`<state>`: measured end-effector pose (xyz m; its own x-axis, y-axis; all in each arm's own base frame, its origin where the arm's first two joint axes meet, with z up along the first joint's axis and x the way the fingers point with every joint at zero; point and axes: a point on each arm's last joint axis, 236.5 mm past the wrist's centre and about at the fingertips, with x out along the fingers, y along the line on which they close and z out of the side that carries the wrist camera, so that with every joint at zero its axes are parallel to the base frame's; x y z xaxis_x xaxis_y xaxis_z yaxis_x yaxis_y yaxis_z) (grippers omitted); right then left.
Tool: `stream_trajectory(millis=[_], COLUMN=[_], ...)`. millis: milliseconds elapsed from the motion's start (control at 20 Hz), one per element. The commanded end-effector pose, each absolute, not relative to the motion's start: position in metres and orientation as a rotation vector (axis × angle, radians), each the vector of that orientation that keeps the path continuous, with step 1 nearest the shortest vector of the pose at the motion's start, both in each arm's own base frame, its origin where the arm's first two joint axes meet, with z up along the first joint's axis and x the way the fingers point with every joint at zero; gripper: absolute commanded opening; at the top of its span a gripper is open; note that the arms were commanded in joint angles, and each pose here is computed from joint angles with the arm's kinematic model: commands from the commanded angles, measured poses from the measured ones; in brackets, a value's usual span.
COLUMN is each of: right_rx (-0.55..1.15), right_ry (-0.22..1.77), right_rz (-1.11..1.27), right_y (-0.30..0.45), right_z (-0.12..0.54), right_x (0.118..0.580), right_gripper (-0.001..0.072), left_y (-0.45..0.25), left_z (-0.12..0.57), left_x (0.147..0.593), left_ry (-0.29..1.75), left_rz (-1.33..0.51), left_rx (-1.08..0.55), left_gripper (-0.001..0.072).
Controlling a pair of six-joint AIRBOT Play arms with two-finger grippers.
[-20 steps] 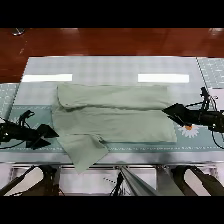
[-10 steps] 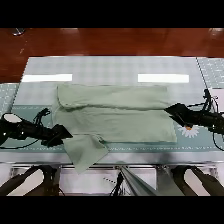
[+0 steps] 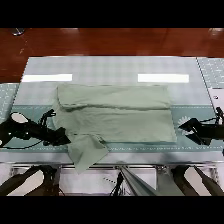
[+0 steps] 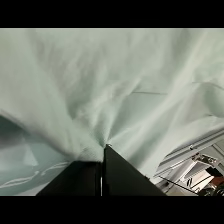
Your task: Fold the shirts.
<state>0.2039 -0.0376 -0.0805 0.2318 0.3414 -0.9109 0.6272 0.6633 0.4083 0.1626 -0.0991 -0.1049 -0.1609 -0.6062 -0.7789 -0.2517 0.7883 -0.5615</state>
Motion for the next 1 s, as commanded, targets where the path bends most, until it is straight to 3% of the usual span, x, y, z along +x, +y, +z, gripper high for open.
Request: stream_trajectory(millis=[0,400,750,800,850,900,950], right_rx=[0.917,0.869,0.92,0.922,0.912,0.893,0.861], right_ry=[1.484,1.657,1.539,1.521,1.509,1.501,1.485], right_rz=[-0.23,-0.098,-0.029,-0.021,-0.016,0.003,0.056], right_y=[-0.028,0.005,0.028,0.03,0.03,0.031,0.034], right_z=[-0.083,-0.096,-0.107,-0.106,-0.104,-0.101,-0.096], right_x=[0.177,0.165,0.212,0.218,0.223,0.226,0.231], right_gripper=[0.0621,0.0621,0.0618,0.0587,0.0426,0.0168,0.0016], left_y=[-0.106,-0.106,-0.106,-0.106,-0.106,-0.106,-0.105], left_z=[-0.099,-0.101,-0.102,-0.102,-0.101,-0.1,-0.096], left_x=[0.166,0.178,0.186,0.186,0.187,0.19,0.195], left_ry=[1.734,1.688,1.656,1.656,1.65,1.641,1.629], left_rz=[-0.377,-0.356,-0.343,-0.344,-0.35,-0.357,-0.361], left_rx=[-0.705,-0.721,-0.733,-0.732,-0.727,-0.722,-0.716], left_gripper=[0.0026,0.0026,0.0026,0.0026,0.0026,0.0026,0.0026])
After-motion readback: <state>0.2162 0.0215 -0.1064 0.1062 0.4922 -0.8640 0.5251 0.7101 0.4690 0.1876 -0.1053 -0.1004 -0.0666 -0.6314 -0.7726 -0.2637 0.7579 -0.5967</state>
